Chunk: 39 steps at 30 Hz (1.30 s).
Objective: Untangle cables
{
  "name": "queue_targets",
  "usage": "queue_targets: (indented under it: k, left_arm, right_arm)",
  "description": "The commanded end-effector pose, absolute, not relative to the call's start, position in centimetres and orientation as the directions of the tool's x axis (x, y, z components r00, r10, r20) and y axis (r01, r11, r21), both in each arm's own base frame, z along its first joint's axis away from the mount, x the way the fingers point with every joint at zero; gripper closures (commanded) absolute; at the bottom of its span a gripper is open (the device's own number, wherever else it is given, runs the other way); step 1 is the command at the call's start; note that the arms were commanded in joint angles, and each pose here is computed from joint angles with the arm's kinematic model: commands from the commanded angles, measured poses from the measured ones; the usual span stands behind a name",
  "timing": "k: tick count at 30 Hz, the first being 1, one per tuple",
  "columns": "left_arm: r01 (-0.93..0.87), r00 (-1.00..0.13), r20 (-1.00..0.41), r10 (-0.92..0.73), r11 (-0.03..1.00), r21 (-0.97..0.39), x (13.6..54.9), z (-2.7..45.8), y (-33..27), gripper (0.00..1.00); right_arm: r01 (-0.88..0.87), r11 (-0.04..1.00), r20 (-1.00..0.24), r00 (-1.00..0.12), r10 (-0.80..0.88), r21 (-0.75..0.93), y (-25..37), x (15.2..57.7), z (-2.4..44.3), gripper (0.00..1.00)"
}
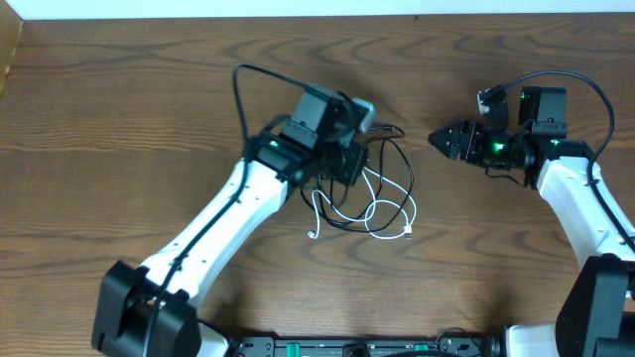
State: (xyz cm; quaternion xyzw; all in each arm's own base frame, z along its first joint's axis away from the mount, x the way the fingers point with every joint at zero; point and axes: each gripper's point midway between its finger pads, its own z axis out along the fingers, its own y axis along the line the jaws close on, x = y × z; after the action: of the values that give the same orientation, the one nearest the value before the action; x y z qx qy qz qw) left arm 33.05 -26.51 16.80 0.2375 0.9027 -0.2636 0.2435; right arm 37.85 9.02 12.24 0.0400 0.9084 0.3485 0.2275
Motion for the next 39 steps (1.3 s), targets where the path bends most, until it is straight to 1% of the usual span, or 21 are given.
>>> queue_targets:
  k: [1,3,5,6,9,11,14,17,19,21,22,24,27,30,34,35,36,39]
  left_arm:
    - [0.531,-0.624,-0.769,0.141,0.798,-0.285,36.1,27.9,-24.1,0.93]
    - [0.533,-0.536,-0.840,0.082,0.805,-0.261,36.2,32.9,-22.9,0.93]
    - [0.545,-0.403,-0.915,0.005,0.805,-0.236,35.5,39.5,-21.2,0.92]
    - [0.548,-0.373,-0.928,-0.012,0.804,-0.231,35.2,40.9,-20.9,0.92]
    - [0.566,-0.198,-0.975,-0.099,0.800,-0.197,33.3,47.6,-18.9,0.92]
    - [0.573,-0.093,-0.985,-0.147,0.801,-0.173,32.1,50.9,-17.7,0.92]
    - [0.578,0.013,-0.982,-0.191,0.802,-0.148,30.6,54.1,-16.5,0.93]
    - [0.585,0.054,-0.977,-0.208,0.800,-0.138,29.9,55.3,-16.2,0.93]
    - [0.585,0.058,-0.976,-0.210,0.799,-0.138,30.0,55.4,-16.3,0.92]
    - [0.584,0.034,-0.975,-0.218,0.796,-0.157,30.3,54.9,-16.4,0.93]
    - [0.583,-0.003,-0.974,-0.225,0.791,-0.184,30.7,54.2,-16.6,0.93]
    - [0.592,-0.054,-0.977,-0.206,0.781,-0.197,31.1,52.9,-17.2,0.93]
    - [0.586,-0.116,-0.976,-0.184,0.781,-0.217,31.9,51.1,-17.7,0.93]
    - [0.582,-0.177,-0.967,-0.181,0.773,-0.251,32.2,49.8,-18.0,0.93]
    - [0.662,-0.239,-0.960,-0.146,0.699,-0.271,31.0,48.7,-19.7,0.93]
    - [0.678,-0.255,-0.957,-0.142,0.679,-0.281,30.6,48.6,-20.1,0.93]
    - [0.704,-0.294,-0.945,-0.142,0.636,-0.314,30.1,48.2,-20.8,0.92]
    - [0.741,-0.347,-0.927,-0.145,0.563,-0.365,29.0,48.1,-21.8,0.93]
  right_arm:
    - [-0.241,0.675,-0.465,-0.869,0.169,0.697,10.8,37.5,15.2,0.30]
    - [-0.293,0.649,-0.505,-0.848,0.163,0.702,11.2,37.5,16.8,0.30]
    - [-0.350,0.634,-0.559,-0.814,0.158,0.690,11.5,37.5,18.7,0.30]
    - [-0.368,0.630,-0.577,-0.801,0.159,0.684,11.5,37.4,19.4,0.30]
    - [-0.408,0.625,-0.632,-0.753,0.181,0.665,11.6,37.3,22.3,0.29]
    - [-0.447,0.614,-0.671,-0.717,0.189,0.650,11.8,37.0,24.3,0.28]
    - [-0.525,0.582,-0.730,-0.657,0.186,0.621,12.5,36.1,27.3,0.27]
    - [-0.589,0.537,-0.765,-0.619,0.179,0.603,13.8,35.1,29.6,0.27]
    - [-0.637,0.502,-0.787,-0.596,0.160,0.585,15.0,34.5,30.6,0.27]
    - [-0.682,0.467,-0.809,-0.572,0.139,0.562,16.3,34.0,31.3,0.26]
    - [-0.709,0.447,-0.823,-0.555,0.124,0.546,17.2,33.6,31.7,0.24]
    - [-0.745,0.417,-0.842,-0.529,0.106,0.520,18.5,33.1,32.3,0.21]
    - [-0.796,0.378,-0.874,-0.478,0.088,0.473,19.9,32.5,33.2,0.17]
    - [-0.854,0.318,-0.909,-0.411,0.074,0.412,21.0,31.6,34.5,0.15]
    - [-0.931,0.211,-0.955,-0.289,0.068,0.297,22.0,29.9,36.8,0.15]
    - [-0.940,0.200,-0.961,-0.269,0.070,0.277,22.1,29.7,37.1,0.15]
    - [-0.948,0.193,-0.967,-0.244,0.074,0.254,22.2,29.5,37.5,0.15]
    - [-0.952,0.195,-0.971,-0.225,0.080,0.236,22.5,29.5,37.8,0.14]
